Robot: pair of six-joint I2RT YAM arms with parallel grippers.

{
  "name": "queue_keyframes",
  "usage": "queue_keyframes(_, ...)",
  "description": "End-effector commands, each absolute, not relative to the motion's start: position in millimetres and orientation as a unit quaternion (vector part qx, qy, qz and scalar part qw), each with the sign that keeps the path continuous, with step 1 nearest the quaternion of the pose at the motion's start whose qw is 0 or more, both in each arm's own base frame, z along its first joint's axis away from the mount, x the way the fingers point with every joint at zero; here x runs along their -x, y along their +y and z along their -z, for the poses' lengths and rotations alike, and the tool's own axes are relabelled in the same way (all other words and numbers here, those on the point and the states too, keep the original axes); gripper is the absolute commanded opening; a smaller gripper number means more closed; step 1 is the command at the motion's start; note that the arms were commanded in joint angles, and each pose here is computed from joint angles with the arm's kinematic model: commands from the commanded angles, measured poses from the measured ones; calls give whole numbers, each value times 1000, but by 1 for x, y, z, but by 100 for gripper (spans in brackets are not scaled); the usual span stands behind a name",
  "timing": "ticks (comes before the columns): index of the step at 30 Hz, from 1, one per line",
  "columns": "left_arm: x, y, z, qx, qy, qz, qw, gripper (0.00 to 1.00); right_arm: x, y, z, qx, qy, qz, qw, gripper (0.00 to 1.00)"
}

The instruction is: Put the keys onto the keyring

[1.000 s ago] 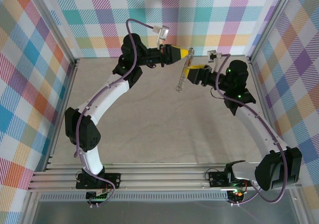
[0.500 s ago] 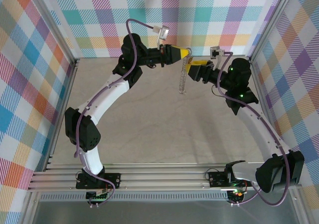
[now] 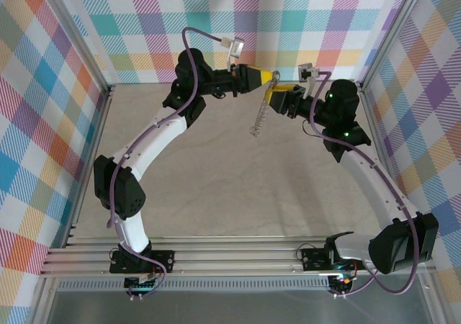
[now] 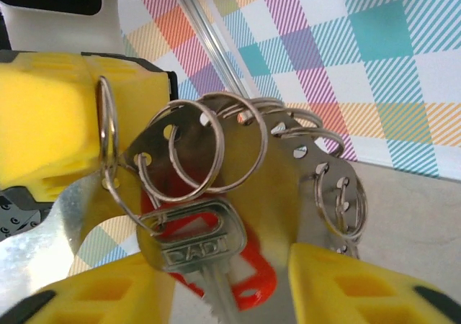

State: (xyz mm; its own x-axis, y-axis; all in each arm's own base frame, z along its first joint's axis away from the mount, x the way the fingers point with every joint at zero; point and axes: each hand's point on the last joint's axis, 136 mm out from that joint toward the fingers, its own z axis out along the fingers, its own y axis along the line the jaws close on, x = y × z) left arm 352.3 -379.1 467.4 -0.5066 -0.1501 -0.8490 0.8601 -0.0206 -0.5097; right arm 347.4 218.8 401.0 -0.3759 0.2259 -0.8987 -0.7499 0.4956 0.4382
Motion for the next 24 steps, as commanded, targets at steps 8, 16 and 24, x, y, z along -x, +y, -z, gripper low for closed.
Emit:
queue_keyframes(8, -346, -376, -483, -306, 564, 647, 411, 0, -339, 223, -411, 210, 676, -466, 531, 13)
queue_keyframes(16, -347, -375, -482, -302, 565, 646, 415, 0, -333, 229, -411, 220, 673, -473, 523, 0)
queue_keyframes(24, -347, -373, -484, -297, 565, 644, 422, 0, -329, 232, -408, 223, 676, -476, 516, 0)
